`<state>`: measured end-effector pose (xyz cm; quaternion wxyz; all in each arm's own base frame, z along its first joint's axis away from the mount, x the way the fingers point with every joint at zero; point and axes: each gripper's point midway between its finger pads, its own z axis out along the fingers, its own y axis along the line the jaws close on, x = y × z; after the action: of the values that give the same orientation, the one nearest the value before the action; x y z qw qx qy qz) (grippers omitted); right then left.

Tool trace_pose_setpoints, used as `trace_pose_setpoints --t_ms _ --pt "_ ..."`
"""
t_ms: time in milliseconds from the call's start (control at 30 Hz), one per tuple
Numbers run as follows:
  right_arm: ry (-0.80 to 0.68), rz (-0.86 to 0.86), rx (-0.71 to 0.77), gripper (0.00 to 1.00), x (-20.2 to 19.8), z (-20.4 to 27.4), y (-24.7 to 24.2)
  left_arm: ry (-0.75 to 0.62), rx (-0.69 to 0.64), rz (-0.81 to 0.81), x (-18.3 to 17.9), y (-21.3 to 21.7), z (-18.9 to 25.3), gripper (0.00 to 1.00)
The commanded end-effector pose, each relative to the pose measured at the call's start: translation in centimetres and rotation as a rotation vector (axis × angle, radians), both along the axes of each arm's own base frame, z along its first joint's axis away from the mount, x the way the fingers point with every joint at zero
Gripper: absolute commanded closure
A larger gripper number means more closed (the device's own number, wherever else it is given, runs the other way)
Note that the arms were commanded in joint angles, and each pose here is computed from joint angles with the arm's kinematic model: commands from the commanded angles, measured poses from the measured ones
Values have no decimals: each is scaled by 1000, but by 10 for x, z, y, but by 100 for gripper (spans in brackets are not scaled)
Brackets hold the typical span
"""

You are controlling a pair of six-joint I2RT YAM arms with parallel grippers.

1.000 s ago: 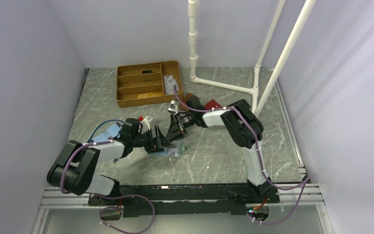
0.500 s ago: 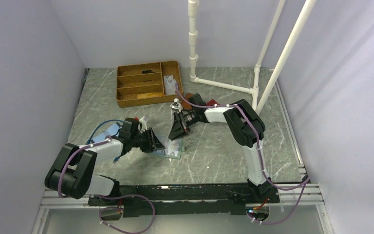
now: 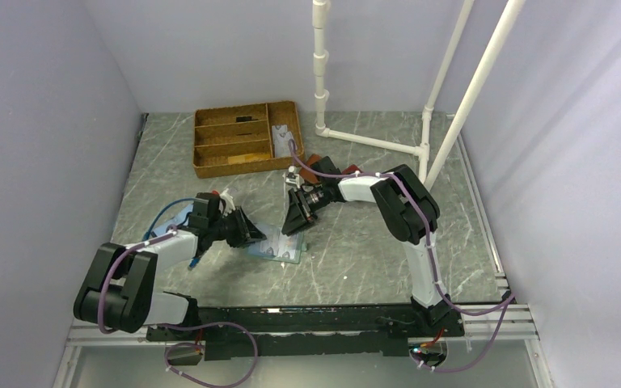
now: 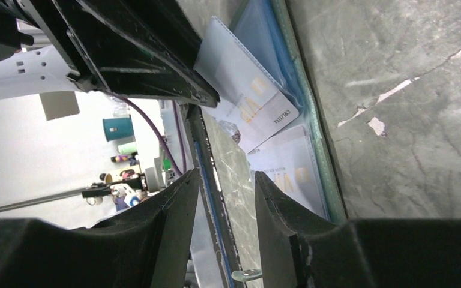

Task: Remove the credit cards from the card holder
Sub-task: Remove the credit card from the card holder.

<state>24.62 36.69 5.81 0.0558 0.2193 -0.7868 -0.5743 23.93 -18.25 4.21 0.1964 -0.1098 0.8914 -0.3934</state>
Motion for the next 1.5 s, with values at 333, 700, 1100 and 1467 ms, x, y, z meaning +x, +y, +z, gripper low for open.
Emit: trace_pose_setpoints --t_ms 333,700,1100,1467 --pt "-102 65 52 56 3 14 0 -152 -204 -84 4 -14 33 100" --pt "-72 54 38 55 2 6 -4 -209 -320 -72 9 -22 46 100" --pt "2 45 142 56 1 26 -2 -251 -442 -35 17 -27 69 100" --pt "15 55 226 68 -2 48 1 -246 -452 -23 18 -27 72 100"
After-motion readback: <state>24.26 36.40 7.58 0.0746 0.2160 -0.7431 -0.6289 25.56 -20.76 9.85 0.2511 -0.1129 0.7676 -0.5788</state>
